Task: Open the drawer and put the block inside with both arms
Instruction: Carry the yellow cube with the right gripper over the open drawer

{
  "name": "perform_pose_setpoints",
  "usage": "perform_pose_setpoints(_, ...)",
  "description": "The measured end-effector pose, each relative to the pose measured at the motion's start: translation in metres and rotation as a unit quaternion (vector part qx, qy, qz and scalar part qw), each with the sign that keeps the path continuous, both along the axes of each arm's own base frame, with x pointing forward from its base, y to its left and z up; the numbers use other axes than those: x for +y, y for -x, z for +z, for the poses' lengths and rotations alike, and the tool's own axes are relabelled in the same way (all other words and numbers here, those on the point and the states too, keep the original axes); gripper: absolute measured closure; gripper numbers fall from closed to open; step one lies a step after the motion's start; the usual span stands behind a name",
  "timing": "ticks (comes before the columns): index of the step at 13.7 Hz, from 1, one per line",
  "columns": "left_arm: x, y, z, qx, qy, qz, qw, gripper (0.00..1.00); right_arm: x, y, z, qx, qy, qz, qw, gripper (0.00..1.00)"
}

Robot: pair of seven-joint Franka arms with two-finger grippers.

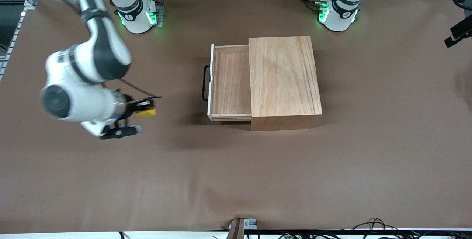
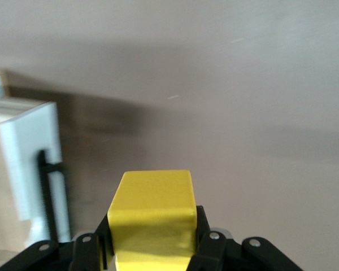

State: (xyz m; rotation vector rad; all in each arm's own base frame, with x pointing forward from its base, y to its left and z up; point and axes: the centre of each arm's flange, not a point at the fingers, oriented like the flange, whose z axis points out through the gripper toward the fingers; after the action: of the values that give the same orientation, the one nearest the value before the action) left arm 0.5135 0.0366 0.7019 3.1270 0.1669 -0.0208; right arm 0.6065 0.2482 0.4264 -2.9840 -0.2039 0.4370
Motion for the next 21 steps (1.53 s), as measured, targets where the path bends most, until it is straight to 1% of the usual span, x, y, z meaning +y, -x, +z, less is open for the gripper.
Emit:
perform_pose_setpoints(1,-0.002,0.000,0.000,0.000,0.000,-0.002,1.000,0.00,0.043,0.018,0.001,-0.004,0.007,0.001,1.000,0.44)
perform_pose_setpoints(2,-0.005,0.000,0.000,0.000,0.000,-0.004,1.000,0.00,0.080,0.033,0.002,-0.014,0.011,-0.001,1.000,0.44)
perform_pose_setpoints(4,-0.011,-0.001,-0.002,0.002,0.000,-0.010,1.000,0.00,0.134,0.057,0.001,-0.037,0.009,-0.010,0.999,0.44)
perform_pose_setpoints(5,-0.017,-0.001,-0.003,0.004,-0.001,-0.015,1.000,0.00,0.154,0.067,-0.004,-0.041,0.010,-0.012,0.999,0.44)
perform_pose_setpoints(7,-0.031,-0.002,-0.009,0.010,-0.002,-0.026,1.000,0.00,0.182,0.082,-0.022,-0.040,0.016,-0.021,0.999,0.44)
perform_pose_setpoints(11,-0.046,-0.004,-0.025,0.025,-0.005,-0.031,0.999,0.00,0.204,0.091,-0.060,-0.031,0.029,-0.031,0.999,0.44)
perform_pose_setpoints(13,-0.060,-0.006,-0.028,0.017,-0.007,-0.023,1.000,0.00,0.215,0.094,-0.067,-0.038,0.027,-0.041,0.998,0.44)
perform_pose_setpoints(16,-0.067,-0.003,-0.031,0.016,-0.008,-0.018,1.000,0.00,0.224,0.101,-0.072,-0.038,0.033,-0.063,0.997,0.44)
perform_pose_setpoints(19,-0.076,0.002,-0.030,0.013,-0.011,-0.011,1.000,0.00,0.229,0.102,-0.073,-0.043,0.030,-0.063,0.997,0.44)
perform_pose_setpoints(20,-0.078,0.003,-0.029,0.012,-0.011,-0.006,1.000,0.00,0.233,0.104,-0.072,-0.049,0.025,-0.061,0.997,0.44)
perform_pose_setpoints(21,-0.079,0.004,-0.029,0.012,-0.012,0.000,1.000,0.00,0.239,0.105,-0.070,-0.060,0.016,-0.060,0.996,0.37)
